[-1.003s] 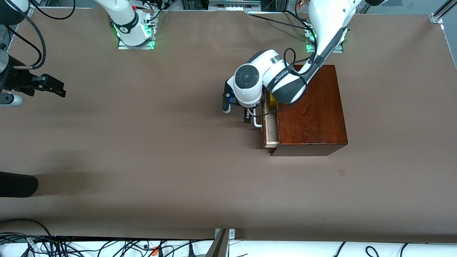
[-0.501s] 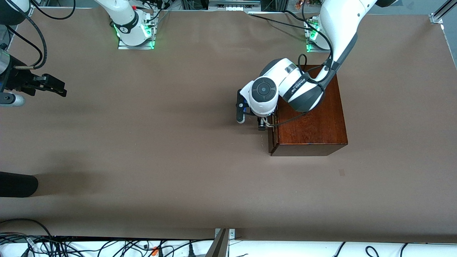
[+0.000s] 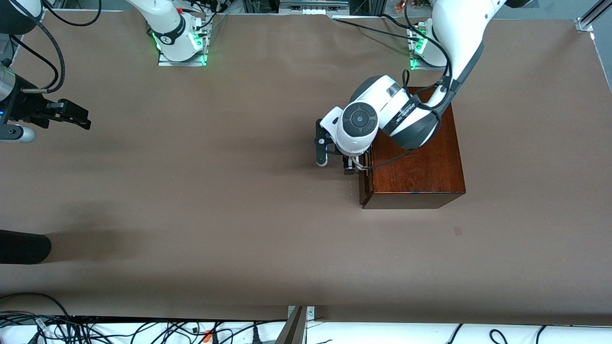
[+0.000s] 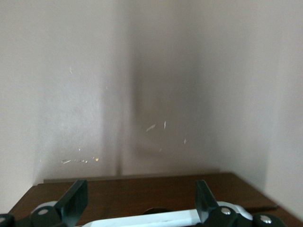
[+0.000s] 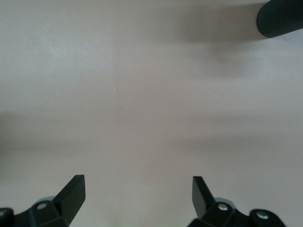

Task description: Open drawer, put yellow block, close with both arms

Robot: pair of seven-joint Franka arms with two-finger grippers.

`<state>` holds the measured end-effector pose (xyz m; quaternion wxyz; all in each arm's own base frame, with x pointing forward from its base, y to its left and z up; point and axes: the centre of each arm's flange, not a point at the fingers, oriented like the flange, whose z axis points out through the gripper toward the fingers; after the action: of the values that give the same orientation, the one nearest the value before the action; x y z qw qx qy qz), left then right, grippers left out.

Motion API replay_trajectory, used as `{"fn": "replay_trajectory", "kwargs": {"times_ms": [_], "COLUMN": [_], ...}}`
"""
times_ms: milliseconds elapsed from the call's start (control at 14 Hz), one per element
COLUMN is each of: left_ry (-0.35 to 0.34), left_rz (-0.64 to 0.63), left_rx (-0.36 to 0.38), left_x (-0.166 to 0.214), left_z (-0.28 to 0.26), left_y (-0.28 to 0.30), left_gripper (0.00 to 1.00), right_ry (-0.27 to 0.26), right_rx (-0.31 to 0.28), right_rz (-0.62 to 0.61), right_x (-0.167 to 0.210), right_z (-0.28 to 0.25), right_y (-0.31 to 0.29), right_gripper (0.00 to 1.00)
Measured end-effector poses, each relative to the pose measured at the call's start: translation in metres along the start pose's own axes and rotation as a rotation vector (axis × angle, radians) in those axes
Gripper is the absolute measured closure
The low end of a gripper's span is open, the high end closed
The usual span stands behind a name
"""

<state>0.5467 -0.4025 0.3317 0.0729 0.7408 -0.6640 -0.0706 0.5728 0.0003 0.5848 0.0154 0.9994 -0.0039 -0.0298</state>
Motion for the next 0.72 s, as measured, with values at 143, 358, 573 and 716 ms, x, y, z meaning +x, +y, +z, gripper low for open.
{"fn": "replay_trajectory", "kwargs": {"times_ms": [143,358,573,716], "left_ry": [0.024,-0.005,-0.070,-0.100], "left_rz": [-0.119,-0.335,-0.538,-0.664], "left_rx": [-0.013,-0.030,-0.044,-0.019], "left_x": [-0.001,-0.031,-0.073,-0.102], "left_z": [-0.029,-0.092,-0.151,-0.179], "left_y": [0.010,0.014,0.017,0.012], "left_gripper": [0.00,0.00,0.00,0.00], "right_ry": [0.000,0.001,0.001,0.001], "right_rx": [0.000,0.000,0.000,0.000], "right_rz": [0.001,0.002,0.002,0.002], "right_x": [0.000,0.000,0.000,0.000], "right_z": [0.000,0.000,0.000,0.000], "right_y": [0.000,0.001,0.001,0.001], "right_gripper": [0.00,0.00,0.00,0.00]}}
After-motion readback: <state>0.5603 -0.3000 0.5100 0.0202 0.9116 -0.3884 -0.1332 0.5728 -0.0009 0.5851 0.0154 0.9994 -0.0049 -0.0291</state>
